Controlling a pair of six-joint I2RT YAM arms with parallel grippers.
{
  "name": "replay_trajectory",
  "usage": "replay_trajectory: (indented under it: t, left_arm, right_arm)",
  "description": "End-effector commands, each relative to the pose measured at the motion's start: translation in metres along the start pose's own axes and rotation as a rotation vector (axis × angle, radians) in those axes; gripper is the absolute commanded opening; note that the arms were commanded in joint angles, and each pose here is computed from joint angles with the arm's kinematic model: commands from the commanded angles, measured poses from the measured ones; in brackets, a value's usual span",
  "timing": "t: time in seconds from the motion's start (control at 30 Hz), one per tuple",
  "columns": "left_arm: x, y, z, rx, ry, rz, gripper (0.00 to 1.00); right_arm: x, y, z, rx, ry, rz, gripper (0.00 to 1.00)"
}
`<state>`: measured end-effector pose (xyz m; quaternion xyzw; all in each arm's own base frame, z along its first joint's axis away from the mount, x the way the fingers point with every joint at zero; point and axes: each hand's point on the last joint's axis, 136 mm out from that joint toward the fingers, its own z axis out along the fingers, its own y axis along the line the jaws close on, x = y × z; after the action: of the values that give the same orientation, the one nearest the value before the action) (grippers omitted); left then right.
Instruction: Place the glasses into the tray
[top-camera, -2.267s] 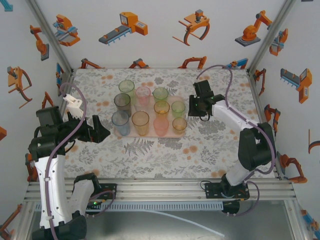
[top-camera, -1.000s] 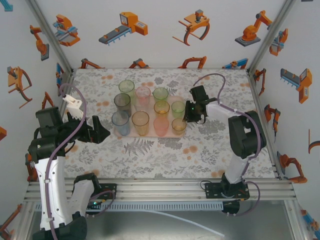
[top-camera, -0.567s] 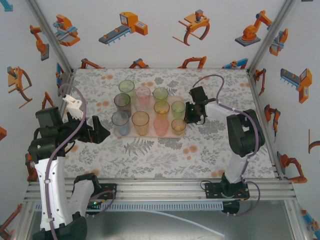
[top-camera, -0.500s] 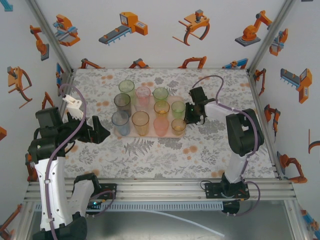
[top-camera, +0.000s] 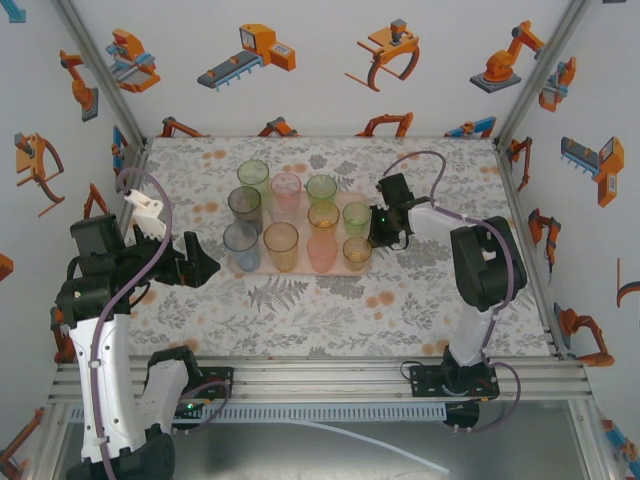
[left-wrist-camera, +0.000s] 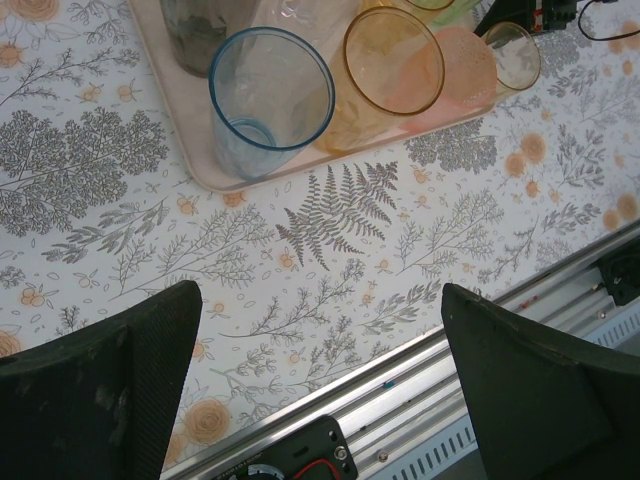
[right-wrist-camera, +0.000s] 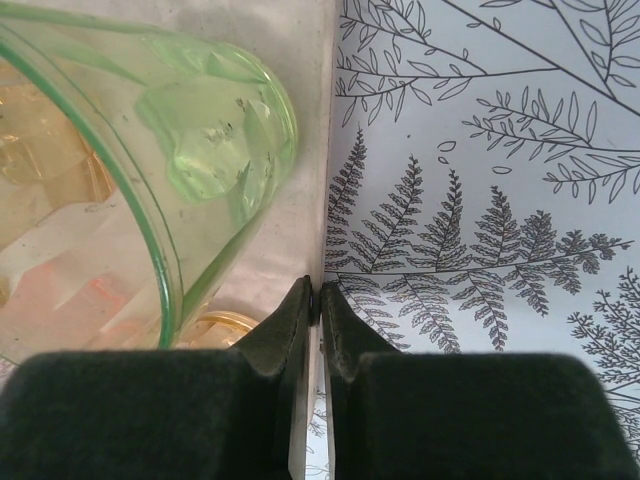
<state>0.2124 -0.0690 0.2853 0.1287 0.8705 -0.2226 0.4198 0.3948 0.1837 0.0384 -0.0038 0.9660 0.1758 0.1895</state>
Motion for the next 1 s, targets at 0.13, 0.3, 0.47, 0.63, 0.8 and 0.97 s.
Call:
replay_trajectory:
  t: [0.13,0.3,0.47,0.63,0.8,0.97]
  left_arm:
    - [-0.003,-0.003,-0.005,0.001,-0.019,0.005,0.97]
    - [-0.003,-0.003,-0.005,0.003,-0.020,0.003,0.97]
    - [-0.004,-0.004,-0.007,0.000,-0.026,0.007,0.97]
    - [-0.003,-0.004,-0.006,0.005,-0.026,0.003,0.97]
    - [-0.004,-0.004,-0.007,0.005,-0.029,0.004,0.97]
    - [-0.003,-0.005,-0.007,0.004,-0.031,0.002,0.97]
  right_arm:
    - [-0.008,-0.014,-0.001,0.066,-0.013,-0.016,0.05]
    - [-0.014,-0.022,-0.007,0.072,-0.029,0.001,0.01]
    - [-0.020,-0.029,-0.015,0.074,-0.044,0.016,0.00]
    - [-0.021,-0.037,-0.018,0.078,-0.048,0.035,0.00]
    - [-0.019,-0.045,-0.021,0.088,-0.048,0.051,0.00]
    - [-0.015,-0.052,-0.026,0.095,-0.055,0.066,0.00]
